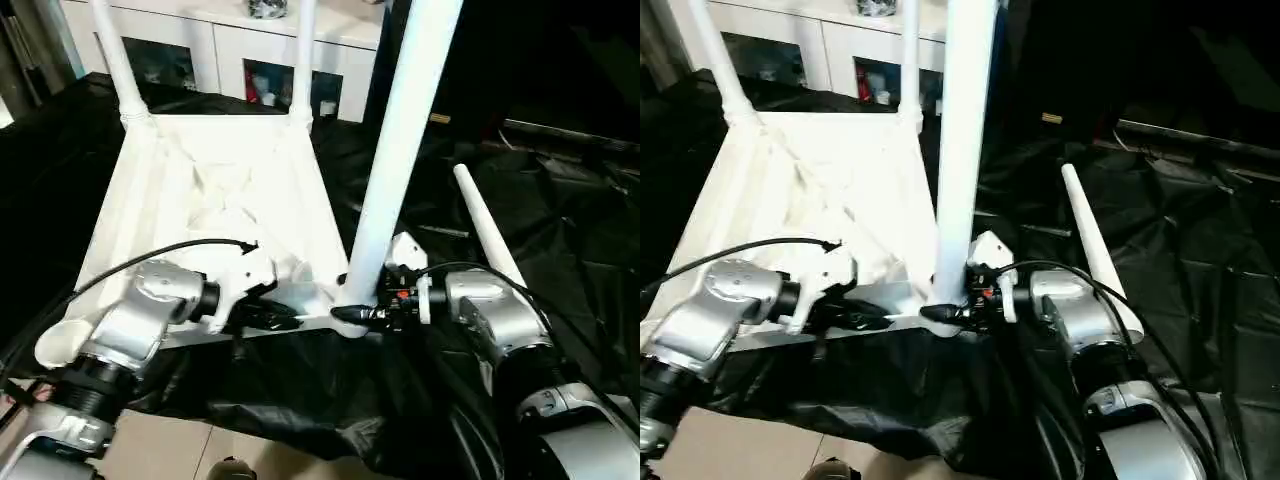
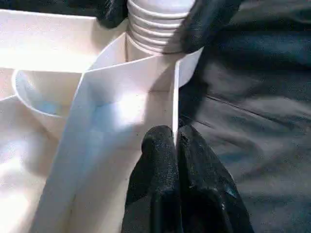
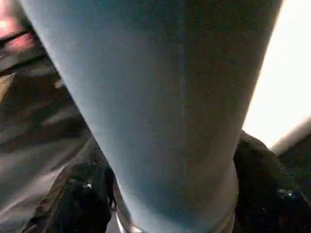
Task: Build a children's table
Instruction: Rotate leg to tighten
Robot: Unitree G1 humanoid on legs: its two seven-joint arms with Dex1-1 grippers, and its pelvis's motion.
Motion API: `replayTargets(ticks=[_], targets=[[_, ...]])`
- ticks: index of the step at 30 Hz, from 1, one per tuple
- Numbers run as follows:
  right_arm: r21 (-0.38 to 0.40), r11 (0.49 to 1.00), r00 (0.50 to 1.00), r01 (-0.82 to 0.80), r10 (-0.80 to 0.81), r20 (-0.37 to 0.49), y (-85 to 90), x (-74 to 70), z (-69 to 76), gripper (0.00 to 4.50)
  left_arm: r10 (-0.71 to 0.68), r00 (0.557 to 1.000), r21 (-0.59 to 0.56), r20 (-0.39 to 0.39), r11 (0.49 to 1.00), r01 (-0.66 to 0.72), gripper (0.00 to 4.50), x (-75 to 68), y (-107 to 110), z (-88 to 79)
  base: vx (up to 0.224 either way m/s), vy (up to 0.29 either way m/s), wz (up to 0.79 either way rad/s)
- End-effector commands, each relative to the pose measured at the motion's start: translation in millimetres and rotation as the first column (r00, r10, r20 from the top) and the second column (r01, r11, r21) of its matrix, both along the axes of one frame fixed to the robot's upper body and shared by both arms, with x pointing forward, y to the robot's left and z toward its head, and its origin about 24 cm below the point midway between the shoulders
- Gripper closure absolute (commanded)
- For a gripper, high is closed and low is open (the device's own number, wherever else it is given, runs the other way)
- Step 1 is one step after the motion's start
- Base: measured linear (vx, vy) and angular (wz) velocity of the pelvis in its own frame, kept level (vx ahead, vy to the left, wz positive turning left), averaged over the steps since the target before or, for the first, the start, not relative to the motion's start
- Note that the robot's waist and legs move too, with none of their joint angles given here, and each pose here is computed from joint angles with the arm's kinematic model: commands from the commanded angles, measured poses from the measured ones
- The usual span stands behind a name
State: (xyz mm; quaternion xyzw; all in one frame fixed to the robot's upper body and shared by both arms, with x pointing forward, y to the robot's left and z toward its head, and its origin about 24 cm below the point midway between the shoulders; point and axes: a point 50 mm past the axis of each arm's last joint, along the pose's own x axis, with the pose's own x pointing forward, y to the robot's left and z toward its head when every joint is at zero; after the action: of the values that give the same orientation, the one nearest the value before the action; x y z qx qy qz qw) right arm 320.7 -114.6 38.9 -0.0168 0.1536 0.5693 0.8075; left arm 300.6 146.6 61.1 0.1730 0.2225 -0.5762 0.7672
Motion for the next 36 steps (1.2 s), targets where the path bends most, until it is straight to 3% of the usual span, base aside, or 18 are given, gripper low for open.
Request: replayTargets(ticks=[1, 4, 6, 8, 9, 11, 13, 15, 21, 24, 26, 30, 36], targets=[[-0.018, 0.988, 0.988, 0.152, -0.153, -0.033, 12.3, 7.7, -9.5, 1.75, 0.073, 0.993, -0.101, 0.091, 0.993, -0.064, 4.50, 14.6, -19.8, 17.6, 0.000, 0.000, 0.00], [-0.025, 0.975, 0.974, 0.221, -0.221, -0.043, 13.0, 11.4, -11.5, 1.76, 0.095, 0.991, -0.107, 0.097, 0.991, -0.085, 4.50, 17.0, -22.7, 18.4, 0.000, 0.000, 0.00], [-0.030, 0.931, 0.928, 0.363, -0.364, -0.077, 18.2, 17.9, -16.1, 1.76, 0.164, 0.980, -0.136, 0.109, 0.979, -0.149, 4.50, 25.0, -33.0, 21.0, 0.000, 0.000, 0.00], [-0.038, 0.910, 0.905, 0.413, -0.414, -0.093, 26.3, 19.0, -19.1, 1.76, 0.207, 0.972, -0.145, 0.113, 0.971, -0.190, 4.50, 30.3, -40.8, 21.9, 0.000, 0.000, 0.00], [-0.038, 0.893, 0.889, 0.448, -0.449, -0.090, 38.4, 19.3, -20.3, 1.76, 0.227, 0.967, -0.145, 0.119, 0.967, -0.209, 4.50, 33.3, -51.4, 22.0, 0.000, 0.000, 0.00], [-0.019, 0.892, 0.889, 0.453, -0.453, -0.075, 49.2, 18.9, -18.7, 1.76, 0.213, 0.969, -0.156, 0.123, 0.969, -0.193, 4.50, 32.1, -61.9, 22.3, 0.000, 0.000, 0.00], [0.001, 0.896, 0.893, 0.443, -0.442, -0.085, 54.6, 18.3, -17.8, 1.21, 0.192, 0.974, -0.162, 0.123, 0.972, -0.171, 4.50, 29.9, -68.6, 22.9, 0.000, 0.000, 0.00], [0.022, 0.905, 0.902, 0.426, -0.422, -0.096, 55.6, 18.0, -16.3, 1.07, 0.170, 0.978, -0.158, 0.121, 0.976, -0.150, 4.50, 27.7, -69.9, 22.5, 0.000, 0.000, 0.00], [0.019, 0.944, 0.944, 0.328, -0.327, -0.040, 44.3, 17.0, -11.6, 0.80, 0.097, 0.990, -0.108, 0.105, 0.990, -0.086, 4.50, 20.4, -57.5, 16.4, 0.000, 0.000, 0.00], [0.029, 0.985, 0.985, 0.171, -0.171, 0.009, 31.1, 10.7, -6.0, 0.80, 0.021, 0.997, -0.079, 0.072, 0.997, -0.016, 4.50, 11.5, -45.3, 13.7, 0.000, 0.000, 0.00], [0.035, 0.990, 0.990, 0.140, -0.140, 0.009, 29.3, 9.2, -4.7, 0.80, 0.011, 0.998, -0.076, 0.067, 0.997, -0.006, 4.50, 10.2, -43.6, 13.6, 0.000, 0.000, 0.00], [-0.003, 0.998, 0.997, -0.069, 0.069, 0.034, 13.2, -2.0, 1.9, 0.80, -0.042, 0.998, -0.040, 0.042, 0.998, 0.044, 4.50, 4.7, -26.9, 11.6, 0.000, 0.000, 0.00], [-0.047, 0.985, 0.985, -0.169, 0.170, 0.027, 2.9, -8.0, 2.2, 0.80, -0.122, 0.993, -0.057, 0.006, 0.991, 0.122, 4.50, -3.4, -13.5, 13.8, 0.000, 0.000, 0.00]])
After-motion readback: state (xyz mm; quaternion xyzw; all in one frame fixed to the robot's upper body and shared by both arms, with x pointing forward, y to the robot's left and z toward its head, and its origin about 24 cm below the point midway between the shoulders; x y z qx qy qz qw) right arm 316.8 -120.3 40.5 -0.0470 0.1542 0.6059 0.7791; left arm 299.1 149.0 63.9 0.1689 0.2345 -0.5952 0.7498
